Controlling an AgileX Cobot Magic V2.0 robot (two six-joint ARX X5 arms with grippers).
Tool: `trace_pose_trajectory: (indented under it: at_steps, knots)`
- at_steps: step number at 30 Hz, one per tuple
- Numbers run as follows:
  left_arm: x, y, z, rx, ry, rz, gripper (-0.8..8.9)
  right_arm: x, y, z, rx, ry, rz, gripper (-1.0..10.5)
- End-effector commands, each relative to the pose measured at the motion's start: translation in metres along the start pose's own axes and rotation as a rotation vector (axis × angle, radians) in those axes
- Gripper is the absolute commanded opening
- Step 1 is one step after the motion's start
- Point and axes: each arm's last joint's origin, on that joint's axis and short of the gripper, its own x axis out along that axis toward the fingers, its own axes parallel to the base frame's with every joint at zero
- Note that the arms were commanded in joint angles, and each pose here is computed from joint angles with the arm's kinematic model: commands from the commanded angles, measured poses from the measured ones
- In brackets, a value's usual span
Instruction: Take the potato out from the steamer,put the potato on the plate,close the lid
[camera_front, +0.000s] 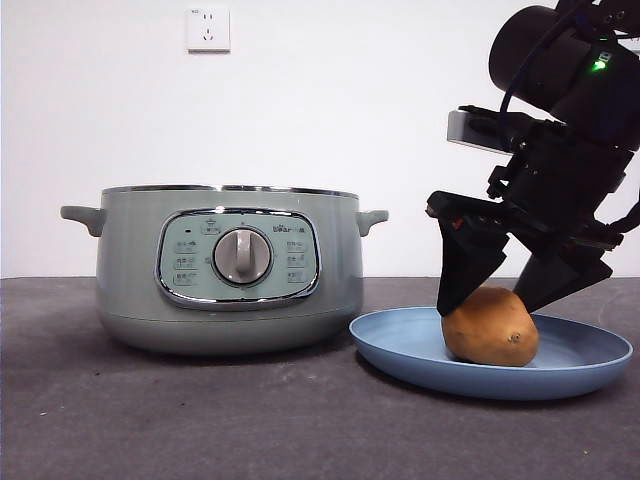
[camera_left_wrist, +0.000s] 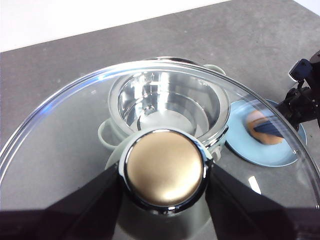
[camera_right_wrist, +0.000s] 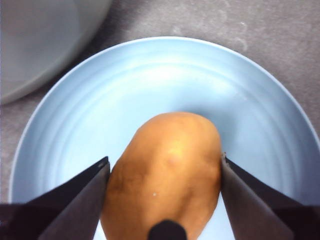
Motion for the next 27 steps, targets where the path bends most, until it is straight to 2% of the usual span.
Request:
trace_pose_trajectory:
  at_steps: [1, 4, 13, 20, 27]
  knots:
    - [-0.001, 0.0, 0.012, 0.028, -0.082, -0.035, -0.09, 0.001, 0.0, -0.003, 0.013, 0.013, 0.004, 5.4]
    - [0.01, 0.002, 0.019, 0.032, -0.097, -0.057, -0.09, 0.0, 0.0, -0.003, 0.013, 0.009, 0.005, 6.0]
    - [0.061, 0.012, 0.042, 0.029, -0.074, -0.097, -0.09, -0.03, 0.003, 0.007, 0.006, -0.103, 0.011, 6.0]
    - [0.108, 0.014, 0.056, 0.047, -0.069, -0.153, -0.09, -0.088, 0.008, 0.01, 0.021, -0.257, 0.026, 6.0]
    - [0.169, 0.01, 0.06, 0.084, -0.014, -0.196, -0.09, -0.156, 0.012, -0.001, 0.03, -0.461, 0.049, 6.0]
